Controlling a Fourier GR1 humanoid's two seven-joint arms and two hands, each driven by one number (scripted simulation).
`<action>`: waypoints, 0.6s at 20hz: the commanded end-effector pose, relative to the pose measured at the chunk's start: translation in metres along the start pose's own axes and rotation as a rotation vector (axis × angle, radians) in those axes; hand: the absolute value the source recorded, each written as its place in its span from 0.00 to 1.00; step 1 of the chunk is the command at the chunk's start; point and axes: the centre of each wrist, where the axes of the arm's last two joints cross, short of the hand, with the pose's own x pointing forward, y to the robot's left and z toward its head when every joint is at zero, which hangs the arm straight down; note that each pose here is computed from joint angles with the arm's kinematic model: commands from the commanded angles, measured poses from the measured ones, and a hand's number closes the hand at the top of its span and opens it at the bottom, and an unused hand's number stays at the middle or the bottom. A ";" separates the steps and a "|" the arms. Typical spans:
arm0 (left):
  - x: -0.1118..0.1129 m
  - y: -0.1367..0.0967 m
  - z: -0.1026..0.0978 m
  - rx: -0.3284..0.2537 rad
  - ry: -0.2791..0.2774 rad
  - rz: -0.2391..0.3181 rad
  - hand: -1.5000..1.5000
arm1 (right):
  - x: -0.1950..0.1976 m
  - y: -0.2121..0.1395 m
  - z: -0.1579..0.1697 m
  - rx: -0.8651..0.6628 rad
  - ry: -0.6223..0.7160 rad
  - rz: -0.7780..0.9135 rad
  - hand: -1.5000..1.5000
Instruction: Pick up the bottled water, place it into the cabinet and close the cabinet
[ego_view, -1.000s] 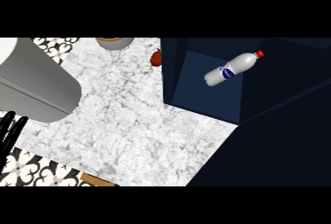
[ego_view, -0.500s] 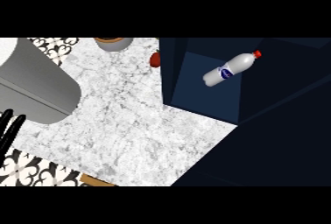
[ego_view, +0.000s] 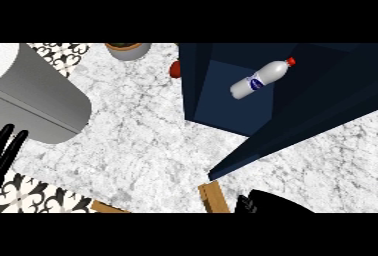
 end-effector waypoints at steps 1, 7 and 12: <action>-0.003 0.002 0.001 0.006 -0.007 0.006 0.00 | -0.014 -0.016 -0.034 -0.097 0.112 -0.050 1.00; -0.002 0.007 0.005 0.027 0.005 0.011 0.00 | -0.011 -0.048 -0.089 -0.158 0.176 -0.081 1.00; -0.003 0.010 0.010 0.049 0.001 0.008 0.00 | 0.000 -0.081 -0.129 -0.387 0.179 -0.076 1.00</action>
